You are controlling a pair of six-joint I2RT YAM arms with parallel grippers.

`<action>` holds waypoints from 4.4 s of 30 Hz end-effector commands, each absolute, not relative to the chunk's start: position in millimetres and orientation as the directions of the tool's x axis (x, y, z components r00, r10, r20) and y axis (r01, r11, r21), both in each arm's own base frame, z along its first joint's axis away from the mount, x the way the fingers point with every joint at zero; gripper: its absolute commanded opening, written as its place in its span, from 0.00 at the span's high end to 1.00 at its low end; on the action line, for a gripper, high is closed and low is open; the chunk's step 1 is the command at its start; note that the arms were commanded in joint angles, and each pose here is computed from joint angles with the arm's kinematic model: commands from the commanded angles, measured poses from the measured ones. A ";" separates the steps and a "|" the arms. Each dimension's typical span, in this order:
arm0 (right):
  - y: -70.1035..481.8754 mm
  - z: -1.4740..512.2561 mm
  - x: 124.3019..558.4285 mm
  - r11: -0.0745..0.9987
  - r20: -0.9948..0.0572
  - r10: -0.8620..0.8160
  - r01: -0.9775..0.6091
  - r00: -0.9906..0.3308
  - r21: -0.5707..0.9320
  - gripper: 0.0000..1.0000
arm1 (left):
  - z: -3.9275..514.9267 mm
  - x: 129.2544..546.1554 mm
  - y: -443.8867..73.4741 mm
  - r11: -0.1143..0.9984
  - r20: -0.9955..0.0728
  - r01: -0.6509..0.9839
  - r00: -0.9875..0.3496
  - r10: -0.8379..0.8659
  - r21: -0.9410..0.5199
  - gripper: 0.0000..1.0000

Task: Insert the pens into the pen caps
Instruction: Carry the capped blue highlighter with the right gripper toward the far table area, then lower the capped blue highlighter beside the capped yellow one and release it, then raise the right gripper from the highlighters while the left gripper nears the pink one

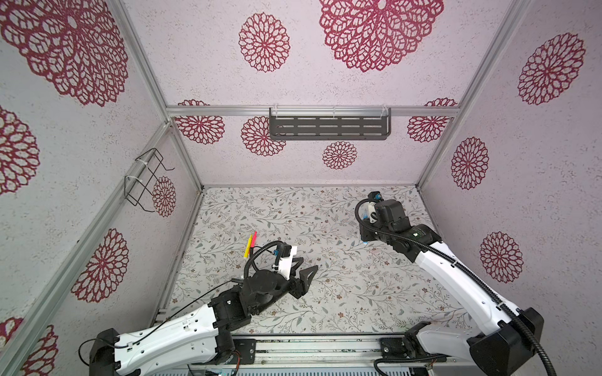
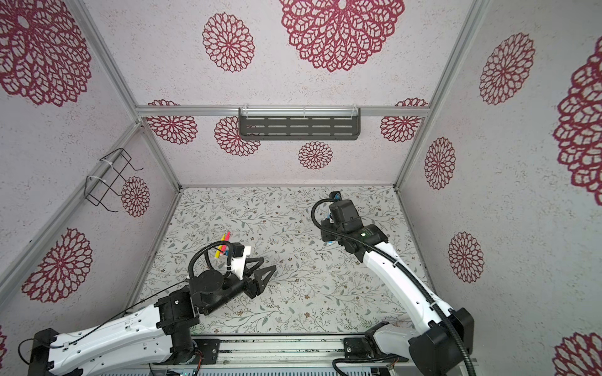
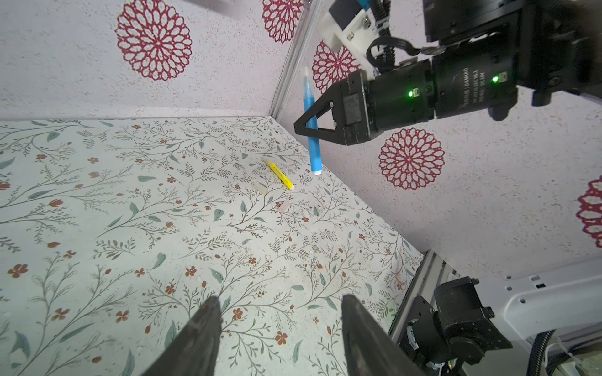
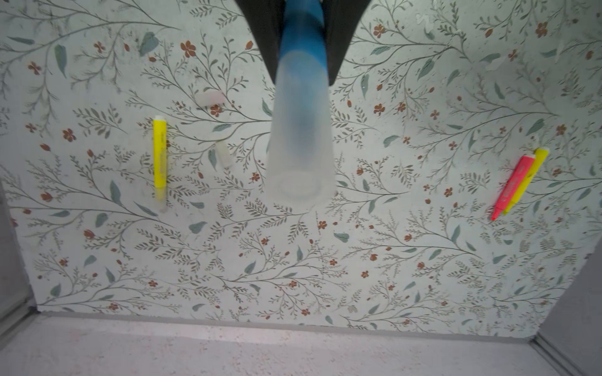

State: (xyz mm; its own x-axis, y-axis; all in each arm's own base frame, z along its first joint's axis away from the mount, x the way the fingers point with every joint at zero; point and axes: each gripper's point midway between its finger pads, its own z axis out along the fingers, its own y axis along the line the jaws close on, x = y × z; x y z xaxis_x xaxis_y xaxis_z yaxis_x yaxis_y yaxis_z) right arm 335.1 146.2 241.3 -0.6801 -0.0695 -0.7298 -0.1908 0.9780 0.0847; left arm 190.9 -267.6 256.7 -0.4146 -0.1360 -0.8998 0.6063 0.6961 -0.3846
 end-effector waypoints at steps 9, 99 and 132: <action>88.1 211.0 367.4 0.996 -0.661 -0.085 -0.072 -0.746 -0.047 1.00 | 244.5 187.8 -252.4 0.716 -0.886 0.570 -0.438 -0.151 -0.403 0.39; 28.8 132.4 451.9 0.954 -0.490 -0.100 0.057 -0.866 -0.296 0.63 | 239.7 183.4 -235.7 0.739 -0.879 0.539 -0.453 -0.151 -0.404 0.39; 1.6 40.4 464.2 0.881 -0.275 -0.125 0.021 -0.953 -0.473 0.64 | 239.5 187.0 -223.3 0.775 -0.889 0.507 -0.433 -0.149 -0.377 0.39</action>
State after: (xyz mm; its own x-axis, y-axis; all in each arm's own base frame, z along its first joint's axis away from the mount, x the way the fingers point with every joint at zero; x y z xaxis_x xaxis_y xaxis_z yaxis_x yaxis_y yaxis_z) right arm 461.4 10.8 34.2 -0.9504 -0.1311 -0.2820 0.0022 0.9039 -0.4278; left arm 185.5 -227.5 228.6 -0.4546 -0.1315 -0.8809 0.5137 0.7693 -0.3799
